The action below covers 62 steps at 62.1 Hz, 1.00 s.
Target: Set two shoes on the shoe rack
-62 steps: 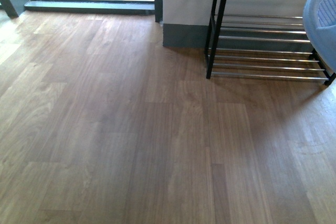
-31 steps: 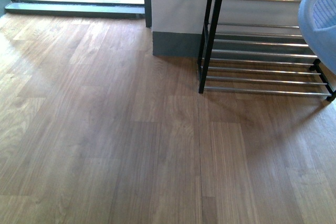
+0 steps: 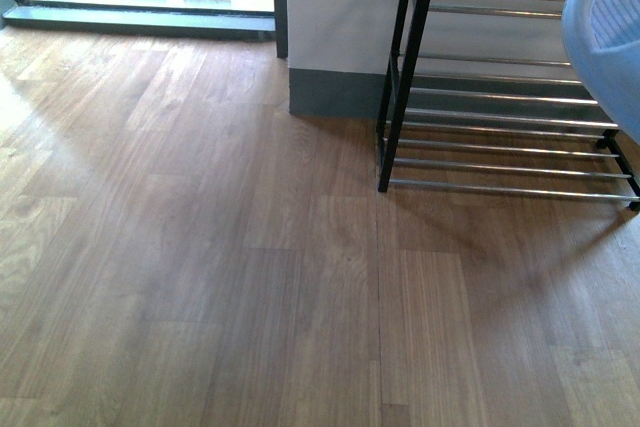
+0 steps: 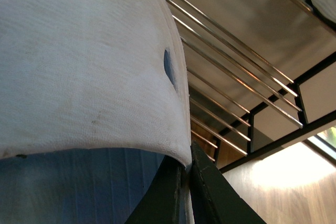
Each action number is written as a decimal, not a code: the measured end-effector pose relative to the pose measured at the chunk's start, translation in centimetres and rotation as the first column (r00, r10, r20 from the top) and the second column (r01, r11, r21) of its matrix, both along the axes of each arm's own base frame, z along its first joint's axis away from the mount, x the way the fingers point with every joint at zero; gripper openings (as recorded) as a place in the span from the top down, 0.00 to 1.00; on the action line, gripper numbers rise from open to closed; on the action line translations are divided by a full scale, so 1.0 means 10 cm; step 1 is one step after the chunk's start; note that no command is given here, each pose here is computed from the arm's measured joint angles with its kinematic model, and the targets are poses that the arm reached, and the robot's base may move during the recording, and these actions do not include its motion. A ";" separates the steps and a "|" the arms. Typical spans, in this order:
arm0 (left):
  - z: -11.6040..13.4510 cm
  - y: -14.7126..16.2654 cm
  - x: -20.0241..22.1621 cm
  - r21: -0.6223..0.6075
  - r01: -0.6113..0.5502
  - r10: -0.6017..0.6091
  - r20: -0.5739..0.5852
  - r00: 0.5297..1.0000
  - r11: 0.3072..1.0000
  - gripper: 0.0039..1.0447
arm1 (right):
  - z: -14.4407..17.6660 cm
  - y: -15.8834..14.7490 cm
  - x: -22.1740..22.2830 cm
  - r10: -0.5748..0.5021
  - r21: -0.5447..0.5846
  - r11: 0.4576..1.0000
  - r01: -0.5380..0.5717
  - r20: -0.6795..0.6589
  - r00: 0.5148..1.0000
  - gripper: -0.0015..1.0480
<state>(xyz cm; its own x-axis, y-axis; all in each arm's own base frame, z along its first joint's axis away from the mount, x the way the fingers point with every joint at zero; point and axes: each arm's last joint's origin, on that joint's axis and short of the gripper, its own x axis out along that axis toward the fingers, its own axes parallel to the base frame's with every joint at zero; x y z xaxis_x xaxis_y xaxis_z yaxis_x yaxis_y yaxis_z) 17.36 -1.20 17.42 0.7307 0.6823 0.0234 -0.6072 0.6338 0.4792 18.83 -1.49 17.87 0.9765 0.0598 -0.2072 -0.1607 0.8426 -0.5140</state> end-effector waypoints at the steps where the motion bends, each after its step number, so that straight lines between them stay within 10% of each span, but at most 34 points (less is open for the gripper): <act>1: 0.00 0.00 0.00 0.000 0.000 0.000 0.000 1.000 1.000 0.99 | 0.00 0.00 0.00 0.000 0.000 1.000 0.000 0.000 1.000 0.99; 62: 0.00 -0.01 0.00 0.001 0.007 -0.007 -0.002 1.000 1.000 0.99 | -0.01 -0.01 0.00 -0.010 -0.001 1.000 0.010 -0.002 1.000 0.99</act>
